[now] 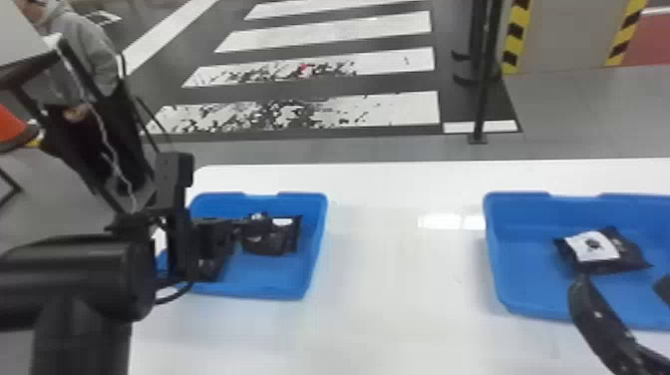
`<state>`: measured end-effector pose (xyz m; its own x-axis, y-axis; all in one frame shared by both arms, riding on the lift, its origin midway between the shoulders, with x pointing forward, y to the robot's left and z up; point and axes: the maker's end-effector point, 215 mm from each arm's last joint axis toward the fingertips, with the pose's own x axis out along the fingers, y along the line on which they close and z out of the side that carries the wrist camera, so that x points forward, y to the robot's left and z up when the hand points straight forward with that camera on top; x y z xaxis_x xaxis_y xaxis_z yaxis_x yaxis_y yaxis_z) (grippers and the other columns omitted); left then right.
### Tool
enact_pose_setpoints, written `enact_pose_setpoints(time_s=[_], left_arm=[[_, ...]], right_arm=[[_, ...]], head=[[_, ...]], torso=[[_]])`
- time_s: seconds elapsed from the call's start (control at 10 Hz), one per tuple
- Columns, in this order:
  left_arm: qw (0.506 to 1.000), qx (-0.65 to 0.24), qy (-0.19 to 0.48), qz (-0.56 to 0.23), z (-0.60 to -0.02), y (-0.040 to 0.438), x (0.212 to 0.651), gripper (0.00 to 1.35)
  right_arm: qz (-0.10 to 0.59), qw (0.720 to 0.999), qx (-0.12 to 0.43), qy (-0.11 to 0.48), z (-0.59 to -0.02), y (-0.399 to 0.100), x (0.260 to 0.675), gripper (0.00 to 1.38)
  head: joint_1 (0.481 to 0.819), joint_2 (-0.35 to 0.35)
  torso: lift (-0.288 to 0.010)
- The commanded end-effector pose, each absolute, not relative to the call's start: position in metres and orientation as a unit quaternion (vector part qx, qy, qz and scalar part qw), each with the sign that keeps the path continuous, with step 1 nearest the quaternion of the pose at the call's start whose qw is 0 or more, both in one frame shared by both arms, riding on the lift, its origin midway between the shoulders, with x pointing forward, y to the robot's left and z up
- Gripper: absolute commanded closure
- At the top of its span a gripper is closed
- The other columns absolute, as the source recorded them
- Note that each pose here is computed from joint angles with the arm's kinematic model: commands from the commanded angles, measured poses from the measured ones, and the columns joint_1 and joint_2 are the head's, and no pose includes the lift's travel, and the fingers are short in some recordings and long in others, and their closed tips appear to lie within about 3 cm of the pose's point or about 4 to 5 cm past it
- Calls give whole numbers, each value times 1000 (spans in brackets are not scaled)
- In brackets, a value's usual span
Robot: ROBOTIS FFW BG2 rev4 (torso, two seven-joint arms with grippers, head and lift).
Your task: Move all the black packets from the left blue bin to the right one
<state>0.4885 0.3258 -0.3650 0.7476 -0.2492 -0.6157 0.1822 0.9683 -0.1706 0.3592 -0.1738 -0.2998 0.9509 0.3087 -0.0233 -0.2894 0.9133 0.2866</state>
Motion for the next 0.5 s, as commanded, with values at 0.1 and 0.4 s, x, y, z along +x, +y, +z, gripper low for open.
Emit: enact_pose_setpoints(time_s=[0.1, 0.4], left_arm=[[944, -75, 244, -207, -329, 260, 494, 1205], [936, -82, 197, -281, -312, 192, 492, 1205]], right_arm=[[182, 970, 160, 33, -294, -157, 367, 122], [241, 953, 181, 34, -284, -124, 376, 125]], head=[[695, 184], [695, 119]], torso=[[-154], [-154]])
